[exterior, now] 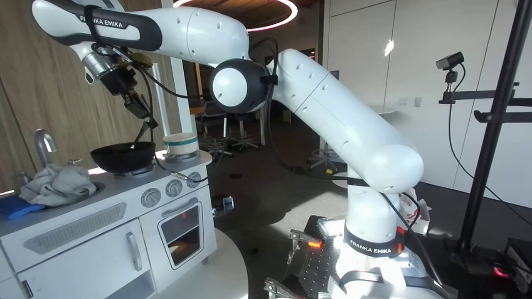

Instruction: Pick the silver serving spoon from the sink and mix the contents of the black bowl

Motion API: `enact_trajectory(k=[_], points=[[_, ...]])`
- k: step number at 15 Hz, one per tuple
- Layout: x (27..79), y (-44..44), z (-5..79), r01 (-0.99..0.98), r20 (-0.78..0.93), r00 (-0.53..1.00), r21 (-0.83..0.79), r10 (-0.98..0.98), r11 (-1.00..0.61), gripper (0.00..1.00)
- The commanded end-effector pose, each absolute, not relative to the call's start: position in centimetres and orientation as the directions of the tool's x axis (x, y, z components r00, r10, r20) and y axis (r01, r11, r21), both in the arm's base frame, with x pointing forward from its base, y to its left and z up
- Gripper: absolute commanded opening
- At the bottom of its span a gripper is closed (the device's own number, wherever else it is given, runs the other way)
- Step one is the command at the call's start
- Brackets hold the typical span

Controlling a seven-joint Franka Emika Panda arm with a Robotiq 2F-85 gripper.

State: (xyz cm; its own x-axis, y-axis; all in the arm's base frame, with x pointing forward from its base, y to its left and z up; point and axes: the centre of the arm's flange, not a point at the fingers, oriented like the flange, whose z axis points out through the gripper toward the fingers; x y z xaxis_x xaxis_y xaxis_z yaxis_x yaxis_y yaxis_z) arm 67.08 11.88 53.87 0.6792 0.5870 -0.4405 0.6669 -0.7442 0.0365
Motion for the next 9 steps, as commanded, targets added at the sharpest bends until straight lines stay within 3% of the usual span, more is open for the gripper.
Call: enact_trajectory(k=[1,9], points=[[70.1,14.4,56.9,0.69,-0.422,0.674,0.066,0.606,-0.721,0.01],[68.0,12.1,56.8,0.633,-0.396,0.733,0.099,0.553,-0.768,0.01]])
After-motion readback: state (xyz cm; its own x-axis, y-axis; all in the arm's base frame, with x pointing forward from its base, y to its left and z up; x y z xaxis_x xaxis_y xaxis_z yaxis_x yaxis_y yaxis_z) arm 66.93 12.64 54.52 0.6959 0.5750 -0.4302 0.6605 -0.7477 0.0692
